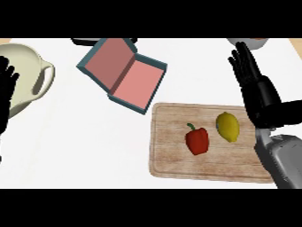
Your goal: Pick the lemon from the cutting board and place it in the cardboard box
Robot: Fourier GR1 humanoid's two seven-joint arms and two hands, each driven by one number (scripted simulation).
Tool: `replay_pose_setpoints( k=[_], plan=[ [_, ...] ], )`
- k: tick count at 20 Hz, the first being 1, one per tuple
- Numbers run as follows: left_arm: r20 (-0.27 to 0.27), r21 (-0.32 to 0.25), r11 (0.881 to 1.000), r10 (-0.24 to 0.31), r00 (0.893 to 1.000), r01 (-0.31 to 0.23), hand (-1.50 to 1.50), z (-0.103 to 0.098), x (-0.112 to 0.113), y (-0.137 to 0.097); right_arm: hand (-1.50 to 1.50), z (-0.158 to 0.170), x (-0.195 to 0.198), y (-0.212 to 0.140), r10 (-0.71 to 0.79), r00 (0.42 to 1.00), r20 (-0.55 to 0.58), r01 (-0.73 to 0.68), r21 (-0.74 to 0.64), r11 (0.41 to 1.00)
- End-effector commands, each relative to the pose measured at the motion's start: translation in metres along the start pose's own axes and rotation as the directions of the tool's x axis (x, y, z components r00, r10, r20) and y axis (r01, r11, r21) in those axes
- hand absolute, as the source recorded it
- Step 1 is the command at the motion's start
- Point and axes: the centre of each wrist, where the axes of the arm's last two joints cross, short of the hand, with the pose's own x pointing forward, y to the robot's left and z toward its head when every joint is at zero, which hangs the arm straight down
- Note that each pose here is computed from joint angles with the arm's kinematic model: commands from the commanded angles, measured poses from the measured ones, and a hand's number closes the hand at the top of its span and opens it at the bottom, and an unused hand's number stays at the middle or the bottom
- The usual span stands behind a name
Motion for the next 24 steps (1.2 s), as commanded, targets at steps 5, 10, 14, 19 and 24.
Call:
replay_pose_setpoints(
  k=[5, 10, 14, 19, 24],
  plan=[
    [0.101, -0.339, 0.939, -0.025, 0.995, 0.058, 0.0, 0.022, 0.001, -0.057, -1.5, 0.044, -0.062, -0.004, 0.071, 0.921, -0.384, -0.212, -0.338, 0.917],
    [0.058, -0.425, 0.904, -0.02, 0.998, 0.043, 0.0, 0.035, -0.009, -0.07, -1.5, 0.101, -0.104, -0.067, 0.573, 0.655, -0.493, -0.717, -0.166, 0.677],
    [0.062, -0.475, 0.879, -0.017, 0.998, 0.045, 0.0, 0.041, -0.009, -0.084, -1.5, 0.127, -0.11, -0.072, 0.764, 0.459, -0.454, -0.875, -0.079, 0.478],
    [0.058, -0.506, 0.861, -0.019, 0.998, 0.045, 0.0, 0.052, -0.016, -0.099, -1.5, 0.111, -0.084, -0.052, 0.813, 0.361, -0.456, -0.923, -0.053, 0.38],
    [0.044, -0.519, 0.854, -0.018, 0.999, 0.039, 0.0, 0.053, -0.018, -0.105, -1.5, 0.102, -0.047, -0.013, 0.808, 0.288, -0.514, -0.917, 0.095, 0.388]
  ],
)
